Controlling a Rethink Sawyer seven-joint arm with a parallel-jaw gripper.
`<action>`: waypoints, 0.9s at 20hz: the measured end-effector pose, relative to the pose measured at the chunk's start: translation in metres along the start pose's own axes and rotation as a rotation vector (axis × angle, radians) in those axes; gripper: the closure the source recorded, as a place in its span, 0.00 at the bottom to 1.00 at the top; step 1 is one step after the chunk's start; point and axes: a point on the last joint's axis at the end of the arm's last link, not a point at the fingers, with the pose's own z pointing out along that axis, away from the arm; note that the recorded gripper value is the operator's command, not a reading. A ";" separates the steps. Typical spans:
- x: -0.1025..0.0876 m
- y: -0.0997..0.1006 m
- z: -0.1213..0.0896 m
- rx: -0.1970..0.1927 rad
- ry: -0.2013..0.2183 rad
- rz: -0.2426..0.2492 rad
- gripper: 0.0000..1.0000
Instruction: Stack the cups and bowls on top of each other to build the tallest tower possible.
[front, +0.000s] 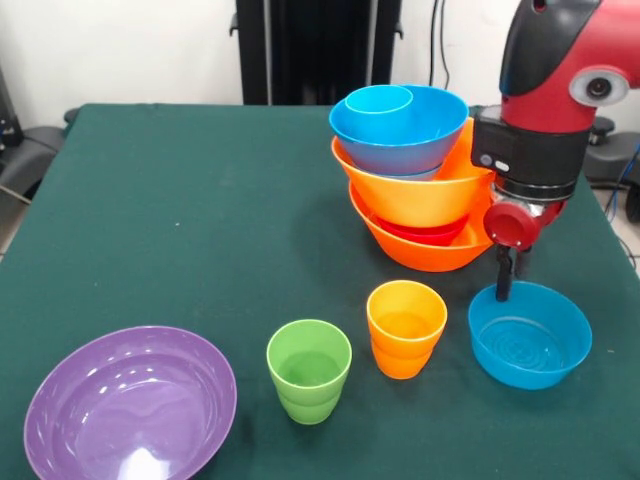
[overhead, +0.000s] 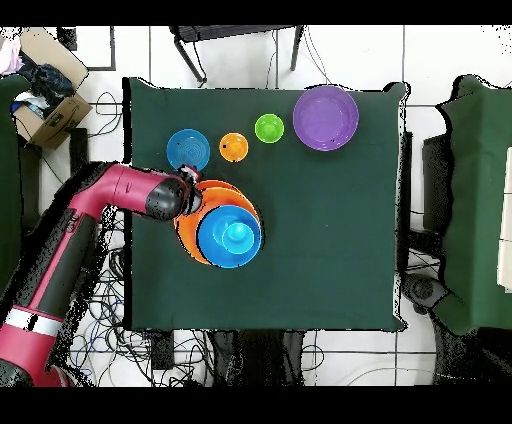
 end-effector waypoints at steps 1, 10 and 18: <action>0.000 0.001 0.001 -0.001 -0.001 0.002 0.00; -0.001 0.003 0.002 -0.003 -0.005 0.003 0.00; -0.001 0.003 0.002 -0.003 -0.005 0.003 0.00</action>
